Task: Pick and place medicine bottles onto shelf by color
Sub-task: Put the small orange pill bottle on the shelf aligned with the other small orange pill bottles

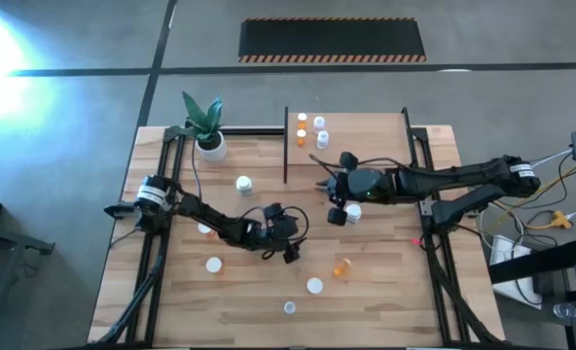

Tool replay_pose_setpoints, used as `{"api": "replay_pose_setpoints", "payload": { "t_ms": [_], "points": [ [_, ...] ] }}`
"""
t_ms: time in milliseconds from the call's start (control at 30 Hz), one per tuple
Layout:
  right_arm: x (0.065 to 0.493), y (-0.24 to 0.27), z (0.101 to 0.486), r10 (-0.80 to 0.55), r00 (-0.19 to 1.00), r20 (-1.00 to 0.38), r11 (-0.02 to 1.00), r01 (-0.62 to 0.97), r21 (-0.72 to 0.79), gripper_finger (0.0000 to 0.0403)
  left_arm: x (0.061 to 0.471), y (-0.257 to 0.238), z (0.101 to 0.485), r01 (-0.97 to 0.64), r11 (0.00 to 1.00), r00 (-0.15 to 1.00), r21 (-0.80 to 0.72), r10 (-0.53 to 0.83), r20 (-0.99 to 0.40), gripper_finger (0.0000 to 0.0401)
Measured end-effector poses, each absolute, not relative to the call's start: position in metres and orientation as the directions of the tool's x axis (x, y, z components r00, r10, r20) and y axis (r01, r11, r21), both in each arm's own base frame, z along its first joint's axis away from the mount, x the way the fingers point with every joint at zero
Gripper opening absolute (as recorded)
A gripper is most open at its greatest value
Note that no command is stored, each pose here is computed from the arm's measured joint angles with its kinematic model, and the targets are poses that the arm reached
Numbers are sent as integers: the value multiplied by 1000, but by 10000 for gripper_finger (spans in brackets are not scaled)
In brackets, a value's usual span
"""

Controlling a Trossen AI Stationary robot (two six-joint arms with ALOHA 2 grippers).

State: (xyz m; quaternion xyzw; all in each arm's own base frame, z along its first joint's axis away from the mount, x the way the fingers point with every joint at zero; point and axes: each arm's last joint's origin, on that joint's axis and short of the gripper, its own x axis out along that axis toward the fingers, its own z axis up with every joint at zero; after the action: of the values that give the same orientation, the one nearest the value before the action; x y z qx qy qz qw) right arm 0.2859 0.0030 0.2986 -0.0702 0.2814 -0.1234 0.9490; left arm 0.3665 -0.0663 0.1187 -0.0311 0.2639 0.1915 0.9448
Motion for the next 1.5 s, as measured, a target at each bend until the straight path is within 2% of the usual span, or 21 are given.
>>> {"api": "replay_pose_setpoints", "payload": {
  "t_ms": [133, 300, 467, 667, 833, 900, 1033, 1200, 1367, 1500],
  "points": [
    [278, 7, 287, -229, 743, -629, 973, 148, -179, 40, 365, -69, 117, -372, 927, 787, 45, 341, -514, 309],
    [259, 31, 254, -88, 625, -776, 996, 78, -50, 49, 364, -72, 118, -363, 931, 793, 42, 332, -510, 309],
    [232, 68, 224, -1, 489, -873, 1000, 18, 9, 98, 364, -73, 118, -361, 932, 795, 40, 330, -508, 309],
    [204, 115, 202, 67, 416, -907, 957, -284, -60, 169, 364, -73, 118, -360, 932, 796, 40, 329, -507, 309],
    [208, 129, 191, 51, 374, -926, 911, -397, -110, 200, 365, -73, 118, -360, 932, 798, 38, 329, -505, 309],
    [214, 133, 186, 43, 348, -937, 870, -475, -136, 206, 365, -73, 119, -360, 932, 798, 37, 329, -505, 309],
    [227, 146, 178, 29, 295, -955, 681, -705, -197, 212, 365, -73, 119, -359, 933, 799, 36, 327, -506, 309],
    [247, 159, 171, -8, 222, -975, 491, -848, -198, 208, 365, -73, 119, -358, 933, 799, 33, 325, -506, 309],
    [267, 174, 162, 0, 176, -984, 386, -908, -162, 196, 365, -73, 119, -368, 930, 799, 15, 325, -506, 309],
    [279, 181, 155, -21, 142, -990, 353, -925, -141, 182, 365, -73, 119, -370, 929, 799, 12, 325, -507, 309]
  ]
}}
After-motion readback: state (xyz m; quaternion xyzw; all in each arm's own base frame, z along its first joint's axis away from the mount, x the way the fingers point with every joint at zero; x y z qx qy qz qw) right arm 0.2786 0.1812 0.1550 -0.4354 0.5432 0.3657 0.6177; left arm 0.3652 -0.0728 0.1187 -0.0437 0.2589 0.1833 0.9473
